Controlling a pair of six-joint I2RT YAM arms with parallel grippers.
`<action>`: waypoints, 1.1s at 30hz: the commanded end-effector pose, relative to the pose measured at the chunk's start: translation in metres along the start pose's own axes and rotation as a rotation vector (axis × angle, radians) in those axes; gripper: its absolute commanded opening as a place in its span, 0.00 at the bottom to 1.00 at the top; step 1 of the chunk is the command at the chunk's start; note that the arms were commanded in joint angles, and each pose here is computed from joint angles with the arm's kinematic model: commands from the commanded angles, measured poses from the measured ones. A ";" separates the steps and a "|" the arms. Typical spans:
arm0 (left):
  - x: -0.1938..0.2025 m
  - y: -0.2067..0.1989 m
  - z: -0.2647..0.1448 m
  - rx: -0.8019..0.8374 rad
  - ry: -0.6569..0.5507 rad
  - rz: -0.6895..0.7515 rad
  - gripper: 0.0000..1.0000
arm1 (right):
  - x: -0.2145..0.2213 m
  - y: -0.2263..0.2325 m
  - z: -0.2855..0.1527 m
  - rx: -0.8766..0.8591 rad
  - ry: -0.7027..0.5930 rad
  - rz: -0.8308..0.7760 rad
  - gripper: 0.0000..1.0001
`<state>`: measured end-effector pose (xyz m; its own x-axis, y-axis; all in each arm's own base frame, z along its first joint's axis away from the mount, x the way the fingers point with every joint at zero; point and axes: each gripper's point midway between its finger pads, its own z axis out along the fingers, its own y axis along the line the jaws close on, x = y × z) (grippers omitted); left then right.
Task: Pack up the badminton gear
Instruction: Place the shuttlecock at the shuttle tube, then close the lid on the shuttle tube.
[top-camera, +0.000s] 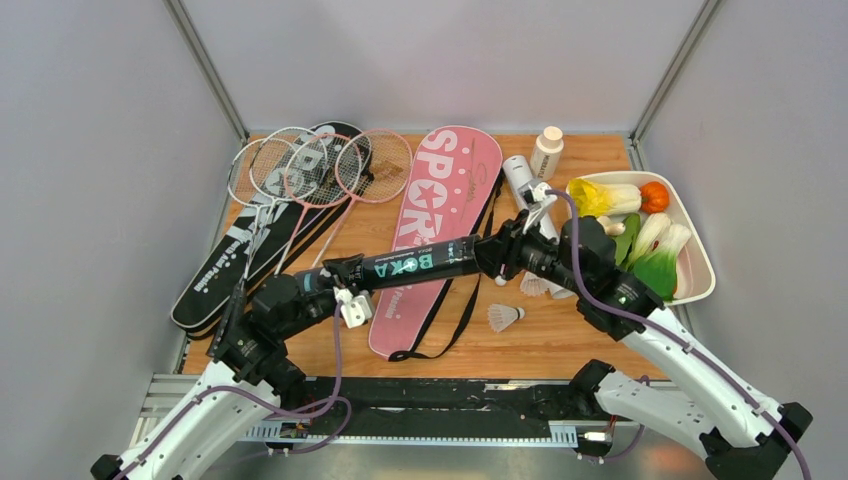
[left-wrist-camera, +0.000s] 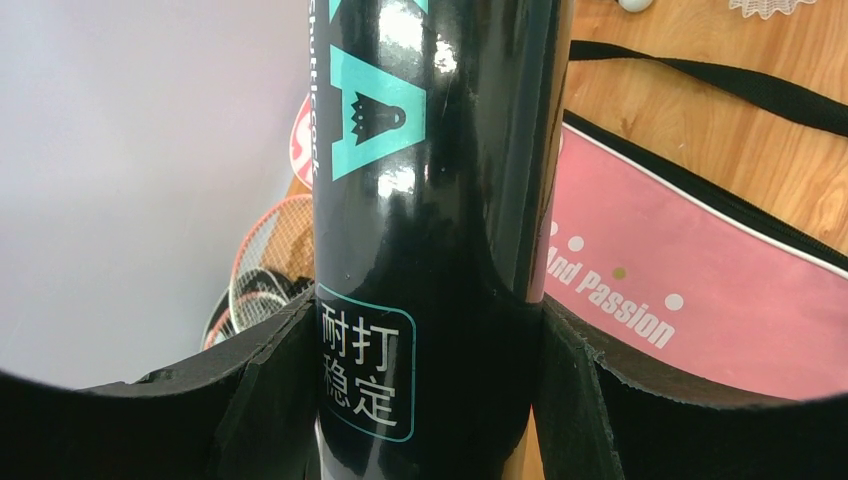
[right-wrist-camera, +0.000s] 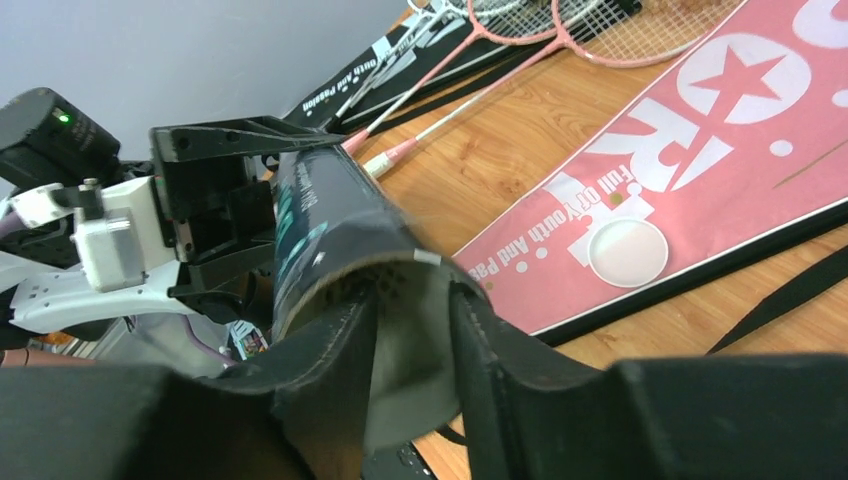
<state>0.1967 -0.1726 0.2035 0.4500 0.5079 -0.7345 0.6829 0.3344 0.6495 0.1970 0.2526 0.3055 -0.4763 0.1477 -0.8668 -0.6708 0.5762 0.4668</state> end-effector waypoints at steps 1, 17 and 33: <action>-0.039 0.047 -0.010 -0.159 -0.083 -0.034 0.00 | -0.031 0.020 -0.020 -0.027 -0.084 0.022 0.45; -0.025 0.087 -0.037 -0.420 0.023 -0.203 0.00 | -0.094 0.029 -0.047 0.048 -0.269 0.092 0.58; -0.079 0.162 -0.149 -0.870 -0.129 -0.533 0.00 | 0.021 -0.021 0.094 0.153 0.028 0.186 0.54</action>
<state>0.2100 -0.0648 0.3560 0.2076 0.2215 -0.9528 0.2354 0.9341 0.2684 0.2435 0.2910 0.2779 -0.5961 0.2553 -0.7612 -0.4692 0.6586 0.5883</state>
